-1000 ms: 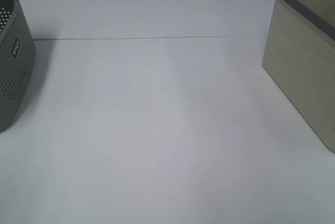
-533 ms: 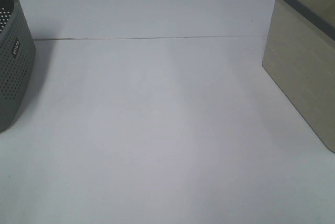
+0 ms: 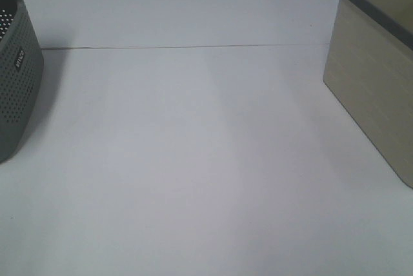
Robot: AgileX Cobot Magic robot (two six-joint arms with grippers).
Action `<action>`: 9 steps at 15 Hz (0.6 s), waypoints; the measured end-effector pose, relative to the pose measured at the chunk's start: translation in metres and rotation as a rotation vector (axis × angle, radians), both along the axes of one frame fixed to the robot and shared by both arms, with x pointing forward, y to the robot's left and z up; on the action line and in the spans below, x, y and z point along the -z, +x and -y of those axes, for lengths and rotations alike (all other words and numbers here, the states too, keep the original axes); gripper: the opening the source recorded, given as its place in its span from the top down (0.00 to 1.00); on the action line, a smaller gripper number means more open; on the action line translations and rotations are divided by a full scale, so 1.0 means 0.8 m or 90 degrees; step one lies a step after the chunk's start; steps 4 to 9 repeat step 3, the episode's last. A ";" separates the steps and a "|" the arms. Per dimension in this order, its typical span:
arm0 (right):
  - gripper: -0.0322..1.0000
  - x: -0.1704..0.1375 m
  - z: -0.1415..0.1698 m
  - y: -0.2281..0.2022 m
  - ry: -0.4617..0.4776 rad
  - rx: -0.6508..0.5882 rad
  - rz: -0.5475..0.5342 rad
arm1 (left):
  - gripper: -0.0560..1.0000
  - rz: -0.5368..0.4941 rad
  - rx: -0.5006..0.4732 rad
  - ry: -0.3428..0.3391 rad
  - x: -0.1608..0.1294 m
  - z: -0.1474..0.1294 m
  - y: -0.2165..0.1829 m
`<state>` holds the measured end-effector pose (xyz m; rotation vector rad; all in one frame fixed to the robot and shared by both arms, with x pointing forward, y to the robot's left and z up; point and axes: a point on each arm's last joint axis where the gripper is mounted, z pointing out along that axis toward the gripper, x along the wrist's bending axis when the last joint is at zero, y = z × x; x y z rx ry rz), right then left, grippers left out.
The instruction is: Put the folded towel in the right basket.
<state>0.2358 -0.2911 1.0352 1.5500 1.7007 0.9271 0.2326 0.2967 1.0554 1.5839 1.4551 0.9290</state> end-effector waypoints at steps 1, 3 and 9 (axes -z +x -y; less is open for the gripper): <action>0.02 0.000 0.000 0.000 0.000 0.000 0.000 | 0.01 0.000 0.000 0.000 0.000 0.000 0.000; 0.02 0.000 0.000 0.000 0.000 0.000 0.000 | 0.01 0.000 0.000 0.000 0.000 0.000 0.000; 0.02 0.000 0.000 0.000 0.000 0.000 0.000 | 0.01 0.000 0.000 0.000 0.000 0.000 0.000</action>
